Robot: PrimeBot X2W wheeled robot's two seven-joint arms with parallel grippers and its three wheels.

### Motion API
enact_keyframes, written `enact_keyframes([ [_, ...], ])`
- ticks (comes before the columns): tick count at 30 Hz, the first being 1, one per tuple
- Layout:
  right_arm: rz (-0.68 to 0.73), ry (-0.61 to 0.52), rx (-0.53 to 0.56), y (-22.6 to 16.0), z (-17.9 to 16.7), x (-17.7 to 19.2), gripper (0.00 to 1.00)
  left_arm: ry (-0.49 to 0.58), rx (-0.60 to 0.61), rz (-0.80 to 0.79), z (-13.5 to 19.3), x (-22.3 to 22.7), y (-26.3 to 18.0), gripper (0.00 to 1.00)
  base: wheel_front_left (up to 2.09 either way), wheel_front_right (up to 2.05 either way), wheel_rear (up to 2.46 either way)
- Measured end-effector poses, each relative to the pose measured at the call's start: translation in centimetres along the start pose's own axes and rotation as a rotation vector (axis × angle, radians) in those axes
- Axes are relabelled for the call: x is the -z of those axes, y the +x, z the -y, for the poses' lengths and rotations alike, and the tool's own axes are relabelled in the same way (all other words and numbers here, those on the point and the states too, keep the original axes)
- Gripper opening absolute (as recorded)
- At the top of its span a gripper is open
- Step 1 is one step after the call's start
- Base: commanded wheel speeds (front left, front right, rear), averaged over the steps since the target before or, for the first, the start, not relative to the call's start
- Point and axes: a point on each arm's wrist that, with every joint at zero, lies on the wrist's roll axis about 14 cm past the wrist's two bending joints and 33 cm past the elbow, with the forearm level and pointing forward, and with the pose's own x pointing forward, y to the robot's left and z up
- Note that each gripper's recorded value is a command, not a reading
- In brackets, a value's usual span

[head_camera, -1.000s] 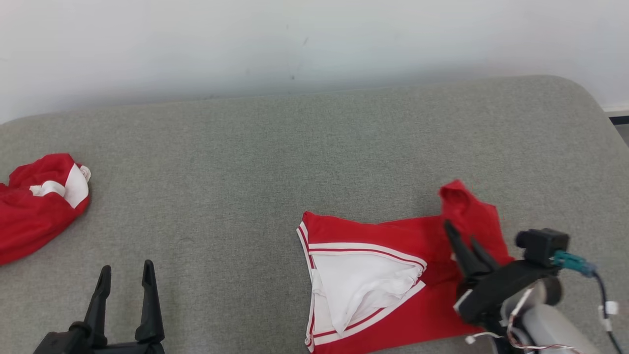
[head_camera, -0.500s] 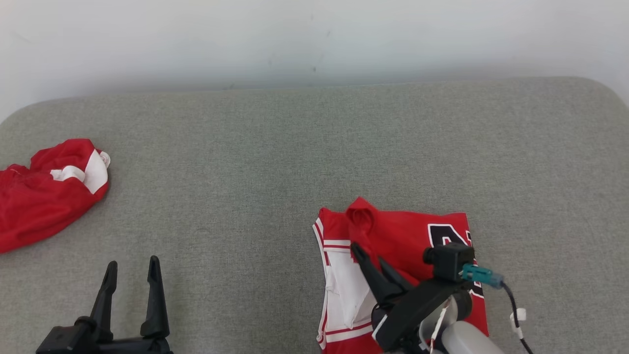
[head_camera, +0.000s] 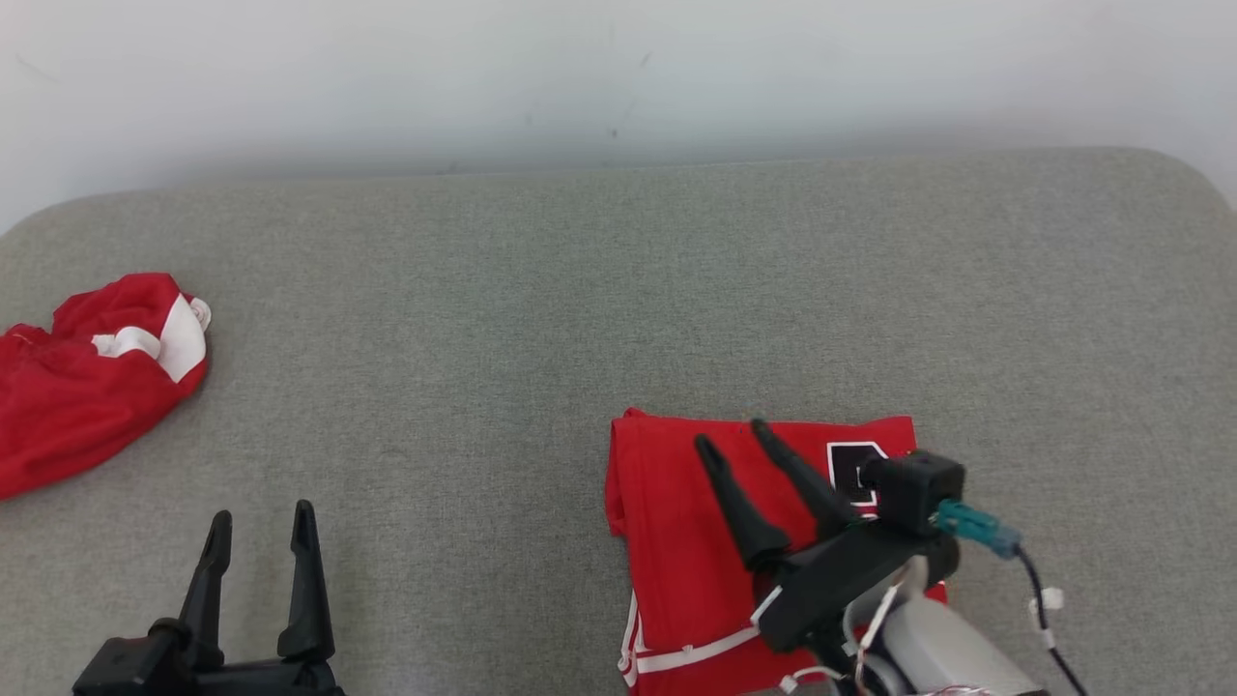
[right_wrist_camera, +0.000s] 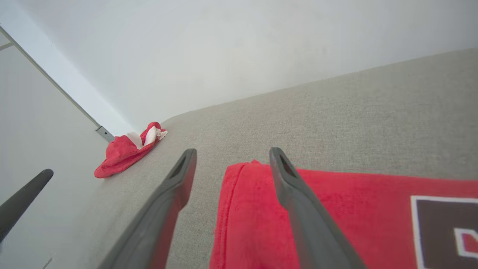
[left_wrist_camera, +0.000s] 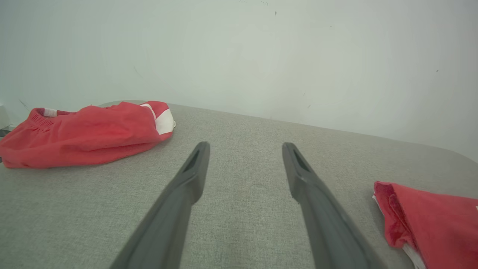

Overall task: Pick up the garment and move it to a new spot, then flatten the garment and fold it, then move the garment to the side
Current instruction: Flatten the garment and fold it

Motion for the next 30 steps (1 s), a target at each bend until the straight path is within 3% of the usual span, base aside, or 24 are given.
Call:
enact_keyframes([
  [9,0.208,-0.151,0.087,-2.2,4.4,-6.9,1.0,-0.006,0.02,0.012,0.8,-0.3,0.3,1.0,0.0,0.0,0.0],
  [15,0.277,-0.247,0.178,-5.3,7.2,-9.2,1.0,-0.005,0.029,0.024,0.9,-0.8,0.3,1.0,0.0,0.0,0.0],
  [30,0.299,-0.258,0.315,-10.8,8.0,-7.2,1.0,-0.005,0.048,0.027,1.5,-0.9,-0.1,1.0,0.0,0.0,0.0],
])
